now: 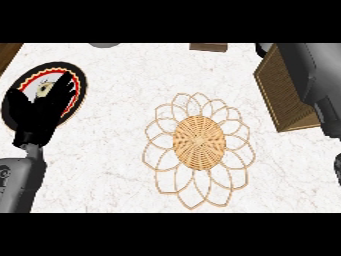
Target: Pick the tomato from the placemat and place it in the basket
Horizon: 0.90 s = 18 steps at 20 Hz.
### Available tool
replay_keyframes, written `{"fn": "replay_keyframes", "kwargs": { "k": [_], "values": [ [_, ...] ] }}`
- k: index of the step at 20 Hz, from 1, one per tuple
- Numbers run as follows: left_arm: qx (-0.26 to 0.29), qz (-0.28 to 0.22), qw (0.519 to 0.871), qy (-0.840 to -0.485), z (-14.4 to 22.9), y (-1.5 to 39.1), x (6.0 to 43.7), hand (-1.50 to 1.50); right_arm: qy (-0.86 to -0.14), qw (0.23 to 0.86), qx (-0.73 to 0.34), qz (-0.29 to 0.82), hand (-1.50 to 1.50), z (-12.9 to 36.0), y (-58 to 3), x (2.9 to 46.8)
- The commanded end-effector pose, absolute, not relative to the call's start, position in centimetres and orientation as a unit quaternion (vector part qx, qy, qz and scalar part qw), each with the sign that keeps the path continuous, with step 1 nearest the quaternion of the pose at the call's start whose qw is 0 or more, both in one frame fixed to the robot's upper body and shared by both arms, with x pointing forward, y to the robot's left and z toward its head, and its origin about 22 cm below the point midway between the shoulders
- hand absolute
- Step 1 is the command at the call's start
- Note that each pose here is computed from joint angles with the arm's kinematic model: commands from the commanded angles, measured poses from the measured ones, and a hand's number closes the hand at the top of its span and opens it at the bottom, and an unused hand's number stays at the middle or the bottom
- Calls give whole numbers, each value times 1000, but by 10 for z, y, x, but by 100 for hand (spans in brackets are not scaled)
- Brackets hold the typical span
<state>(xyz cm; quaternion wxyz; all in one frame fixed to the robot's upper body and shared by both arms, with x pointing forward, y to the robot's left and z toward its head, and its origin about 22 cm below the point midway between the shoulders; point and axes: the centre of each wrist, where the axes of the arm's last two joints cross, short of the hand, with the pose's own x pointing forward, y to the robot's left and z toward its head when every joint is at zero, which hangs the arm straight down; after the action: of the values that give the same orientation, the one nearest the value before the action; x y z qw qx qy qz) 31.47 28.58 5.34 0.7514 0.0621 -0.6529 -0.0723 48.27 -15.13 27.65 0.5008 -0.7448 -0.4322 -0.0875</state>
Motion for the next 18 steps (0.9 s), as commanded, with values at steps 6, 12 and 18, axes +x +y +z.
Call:
{"fn": "replay_keyframes", "kwargs": {
  "k": [6, 12, 18],
  "values": [
    [70, -54, 755, -650, 50, 303, 309, 0, -356, 545, -740, -166, 150, 236, -163, 484],
    [72, -52, 757, -647, 30, 297, 304, 0, -373, 538, -731, -192, 150, 219, -186, 483],
    [75, -43, 759, -645, 38, 301, 305, 0, -347, 527, -730, -263, -150, 209, -227, 476]
  ]
}}
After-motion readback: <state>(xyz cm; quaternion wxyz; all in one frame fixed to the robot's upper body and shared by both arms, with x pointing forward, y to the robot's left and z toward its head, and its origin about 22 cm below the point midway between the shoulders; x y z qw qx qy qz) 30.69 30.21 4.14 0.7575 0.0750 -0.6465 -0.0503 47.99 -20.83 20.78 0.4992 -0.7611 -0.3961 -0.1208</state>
